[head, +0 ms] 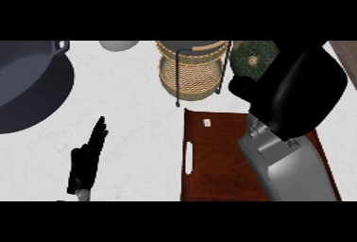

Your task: Pick the squash from the tray and place it in the tiered basket

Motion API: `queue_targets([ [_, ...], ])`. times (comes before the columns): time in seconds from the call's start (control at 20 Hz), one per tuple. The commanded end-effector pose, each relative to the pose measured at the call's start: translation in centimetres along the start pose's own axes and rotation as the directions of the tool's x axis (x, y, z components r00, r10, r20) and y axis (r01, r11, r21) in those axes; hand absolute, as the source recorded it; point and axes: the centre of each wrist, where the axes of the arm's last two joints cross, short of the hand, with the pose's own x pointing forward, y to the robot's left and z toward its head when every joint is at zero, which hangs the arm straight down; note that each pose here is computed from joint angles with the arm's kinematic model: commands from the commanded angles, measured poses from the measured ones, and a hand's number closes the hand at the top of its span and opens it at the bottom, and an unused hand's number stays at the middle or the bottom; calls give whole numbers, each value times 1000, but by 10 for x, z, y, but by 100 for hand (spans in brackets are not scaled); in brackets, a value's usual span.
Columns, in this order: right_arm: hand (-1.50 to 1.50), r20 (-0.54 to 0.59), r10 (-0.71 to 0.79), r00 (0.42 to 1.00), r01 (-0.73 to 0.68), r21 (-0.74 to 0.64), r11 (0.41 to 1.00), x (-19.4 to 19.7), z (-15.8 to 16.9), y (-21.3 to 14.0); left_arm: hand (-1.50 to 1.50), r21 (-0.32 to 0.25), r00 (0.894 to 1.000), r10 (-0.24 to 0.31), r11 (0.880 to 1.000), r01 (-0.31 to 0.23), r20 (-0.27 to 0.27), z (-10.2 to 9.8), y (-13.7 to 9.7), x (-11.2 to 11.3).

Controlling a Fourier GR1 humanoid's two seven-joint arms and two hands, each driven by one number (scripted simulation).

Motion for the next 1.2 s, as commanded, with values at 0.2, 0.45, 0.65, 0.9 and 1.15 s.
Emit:
queue_targets([
  [0.2,150,-289,68,955,-64,22,998,45,-38,-17,0,-28,1000,-10,1000,9,-28,0,-13,-7],
  [0.45,150,-282,112,953,-90,89,992,68,-51,-7,0,-22,1000,-17,1000,16,-11,-12,-8,6],
  [0.65,150,-312,154,937,-116,137,984,72,-61,23,0,-40,1000,-14,999,13,-7,1,-12,1],
  [0.9,150,-327,194,925,-147,164,975,76,-67,47,0,-32,1000,-4,999,4,-15,-10,-10,1],
  [1.15,150,-373,172,912,-111,177,978,70,-74,68,0,-31,1000,-18,999,17,-20,4,-9,-11],
])
